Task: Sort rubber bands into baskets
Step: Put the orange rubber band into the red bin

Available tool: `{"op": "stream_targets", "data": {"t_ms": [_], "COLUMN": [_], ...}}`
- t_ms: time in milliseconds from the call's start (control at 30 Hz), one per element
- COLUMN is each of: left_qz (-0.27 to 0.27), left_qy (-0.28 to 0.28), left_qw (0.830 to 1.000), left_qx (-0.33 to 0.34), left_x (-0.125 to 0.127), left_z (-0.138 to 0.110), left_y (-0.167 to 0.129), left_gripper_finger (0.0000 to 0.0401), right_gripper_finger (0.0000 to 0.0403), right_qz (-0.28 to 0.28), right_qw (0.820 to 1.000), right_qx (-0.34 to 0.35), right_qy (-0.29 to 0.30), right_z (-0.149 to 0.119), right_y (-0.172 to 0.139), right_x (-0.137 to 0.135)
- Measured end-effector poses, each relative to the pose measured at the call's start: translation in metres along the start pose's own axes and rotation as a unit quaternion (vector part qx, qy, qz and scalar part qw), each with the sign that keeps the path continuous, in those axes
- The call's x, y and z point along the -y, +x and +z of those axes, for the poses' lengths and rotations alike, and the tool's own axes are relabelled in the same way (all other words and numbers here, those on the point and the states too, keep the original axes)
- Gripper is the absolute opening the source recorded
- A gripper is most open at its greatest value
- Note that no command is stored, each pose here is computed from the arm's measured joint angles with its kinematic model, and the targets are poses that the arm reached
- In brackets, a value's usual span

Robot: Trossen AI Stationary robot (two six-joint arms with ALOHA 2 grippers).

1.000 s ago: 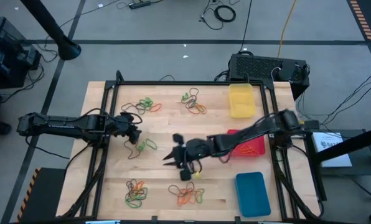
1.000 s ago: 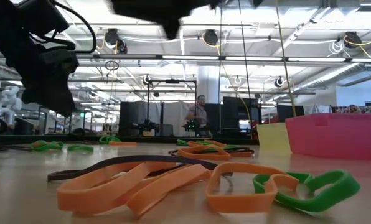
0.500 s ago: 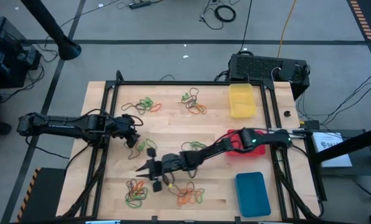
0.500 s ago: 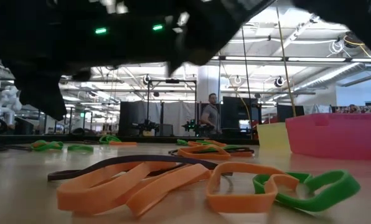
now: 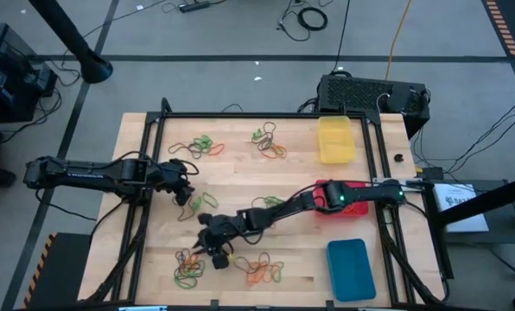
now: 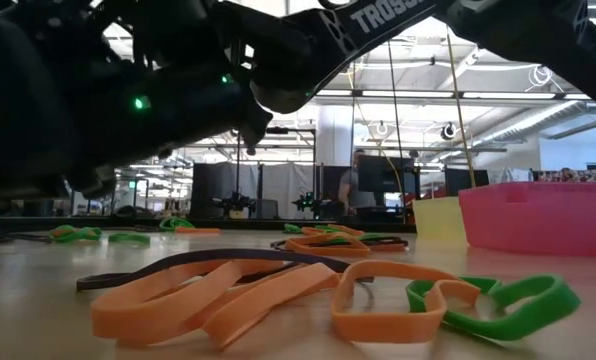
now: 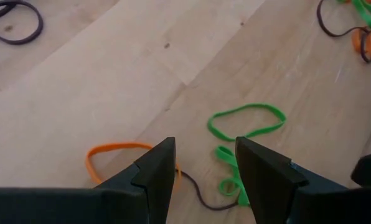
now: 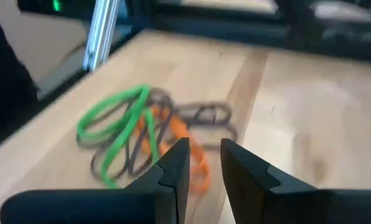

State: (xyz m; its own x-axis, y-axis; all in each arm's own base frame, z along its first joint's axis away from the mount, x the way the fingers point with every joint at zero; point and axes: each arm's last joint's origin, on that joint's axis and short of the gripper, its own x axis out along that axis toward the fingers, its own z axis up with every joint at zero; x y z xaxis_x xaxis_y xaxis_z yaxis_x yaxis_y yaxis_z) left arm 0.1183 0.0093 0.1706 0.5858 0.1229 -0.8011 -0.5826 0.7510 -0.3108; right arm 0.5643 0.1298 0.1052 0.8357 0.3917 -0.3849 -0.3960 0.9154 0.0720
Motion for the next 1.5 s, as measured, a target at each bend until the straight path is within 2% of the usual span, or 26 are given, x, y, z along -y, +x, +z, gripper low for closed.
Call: {"op": "stream_targets", "data": {"t_ms": [433, 633, 800, 967, 1133, 1267, 1433, 1500], "left_qz": [0.007, 0.012, 0.016, 0.016, 0.014, 0.014, 0.015, 0.014], "left_qy": [0.001, 0.001, 0.001, 0.000, -0.001, -0.001, -0.001, -0.001], "left_qw": [1.000, 1.000, 1.000, 1.000, 1.000, 1.000, 1.000, 1.000], "left_qx": [0.007, 0.012, 0.018, 0.015, 0.018, 0.017, 0.017, 0.017], "left_x": [0.000, -0.001, -0.001, -0.002, -0.002, -0.002, -0.002, -0.002], "left_z": [0.001, 0.001, 0.001, -0.001, -0.001, -0.001, -0.001, -0.001], "left_y": [0.000, 0.000, 0.000, 0.004, 0.004, 0.004, 0.004, 0.004], "left_gripper_finger": [0.0175, 0.0175, 0.0175, 0.0175, 0.0175, 0.0175, 0.0175, 0.0175], "right_gripper_finger": [0.0084, 0.0084, 0.0084, 0.0084, 0.0083, 0.0065, 0.0009, 0.0007], "right_qz": [0.001, 0.006, 0.006, -0.038, -0.043, -0.044, -0.045, -0.045], "right_qw": [1.000, 0.998, 0.998, 0.997, 0.997, 0.997, 0.996, 0.996], "right_qx": [-0.015, -0.015, -0.019, -0.020, -0.031, -0.033, -0.029, -0.028], "right_qy": [0.015, 0.053, 0.060, 0.059, 0.060, 0.061, 0.074, 0.078], "right_z": [-0.008, -0.016, -0.026, -0.026, -0.028, -0.028, -0.027, -0.025], "right_y": [0.003, 0.008, 0.012, 0.013, 0.012, 0.012, 0.012, 0.011], "right_x": [0.000, -0.005, -0.007, -0.006, -0.005, -0.005, -0.004, -0.005]}}
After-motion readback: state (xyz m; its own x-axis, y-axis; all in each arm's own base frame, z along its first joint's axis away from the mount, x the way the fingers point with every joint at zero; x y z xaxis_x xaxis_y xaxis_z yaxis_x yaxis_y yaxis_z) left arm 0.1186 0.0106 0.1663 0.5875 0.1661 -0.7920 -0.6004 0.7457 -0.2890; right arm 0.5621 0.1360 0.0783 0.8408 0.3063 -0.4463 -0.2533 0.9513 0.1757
